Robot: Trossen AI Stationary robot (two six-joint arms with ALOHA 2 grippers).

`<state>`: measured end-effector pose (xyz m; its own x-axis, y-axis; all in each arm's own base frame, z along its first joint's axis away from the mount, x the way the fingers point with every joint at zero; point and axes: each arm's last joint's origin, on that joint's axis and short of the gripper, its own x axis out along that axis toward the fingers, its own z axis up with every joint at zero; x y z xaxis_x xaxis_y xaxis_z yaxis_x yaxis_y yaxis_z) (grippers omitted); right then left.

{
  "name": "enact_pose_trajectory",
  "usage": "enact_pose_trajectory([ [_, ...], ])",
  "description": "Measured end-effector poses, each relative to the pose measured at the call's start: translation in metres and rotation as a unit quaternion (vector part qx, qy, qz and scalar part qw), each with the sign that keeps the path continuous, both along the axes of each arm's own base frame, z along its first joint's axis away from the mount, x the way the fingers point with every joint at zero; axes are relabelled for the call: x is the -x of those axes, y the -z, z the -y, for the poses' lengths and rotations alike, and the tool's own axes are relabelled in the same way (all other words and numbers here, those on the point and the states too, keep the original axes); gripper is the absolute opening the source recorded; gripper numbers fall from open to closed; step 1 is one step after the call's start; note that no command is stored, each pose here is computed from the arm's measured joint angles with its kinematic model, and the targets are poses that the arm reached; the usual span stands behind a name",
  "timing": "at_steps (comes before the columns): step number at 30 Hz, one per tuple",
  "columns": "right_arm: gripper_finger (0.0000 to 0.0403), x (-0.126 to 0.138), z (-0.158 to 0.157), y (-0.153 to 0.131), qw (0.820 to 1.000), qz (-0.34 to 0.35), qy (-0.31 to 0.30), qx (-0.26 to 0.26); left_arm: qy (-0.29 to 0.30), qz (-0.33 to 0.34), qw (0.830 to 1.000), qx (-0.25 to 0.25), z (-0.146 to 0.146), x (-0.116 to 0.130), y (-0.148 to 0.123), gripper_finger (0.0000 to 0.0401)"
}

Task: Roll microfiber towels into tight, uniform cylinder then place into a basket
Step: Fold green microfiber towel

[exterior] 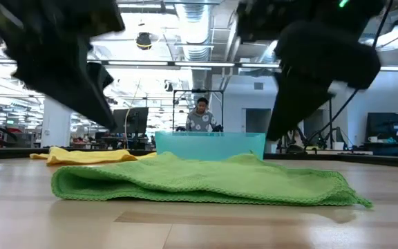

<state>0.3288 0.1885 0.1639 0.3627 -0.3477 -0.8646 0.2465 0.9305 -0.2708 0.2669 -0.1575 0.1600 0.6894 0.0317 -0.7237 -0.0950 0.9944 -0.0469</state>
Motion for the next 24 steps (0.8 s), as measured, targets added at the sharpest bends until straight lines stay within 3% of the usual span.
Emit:
enact_pose_trajectory([
  [8,0.0023,0.034,-0.032,-0.036,0.995,0.067,-0.056,0.038,0.091,0.072,0.990,-0.080,0.041,0.001,-0.037,0.0097],
  [14,0.0022,0.054,-0.055,-0.043,0.990,0.094,-0.092,0.053,0.141,0.080,0.973,-0.167,0.060,0.018,-0.038,0.0097],
  [24,0.0030,0.050,-0.067,-0.039,0.987,0.127,-0.096,0.022,0.146,0.074,0.974,-0.155,0.063,0.022,-0.037,0.0097],
])
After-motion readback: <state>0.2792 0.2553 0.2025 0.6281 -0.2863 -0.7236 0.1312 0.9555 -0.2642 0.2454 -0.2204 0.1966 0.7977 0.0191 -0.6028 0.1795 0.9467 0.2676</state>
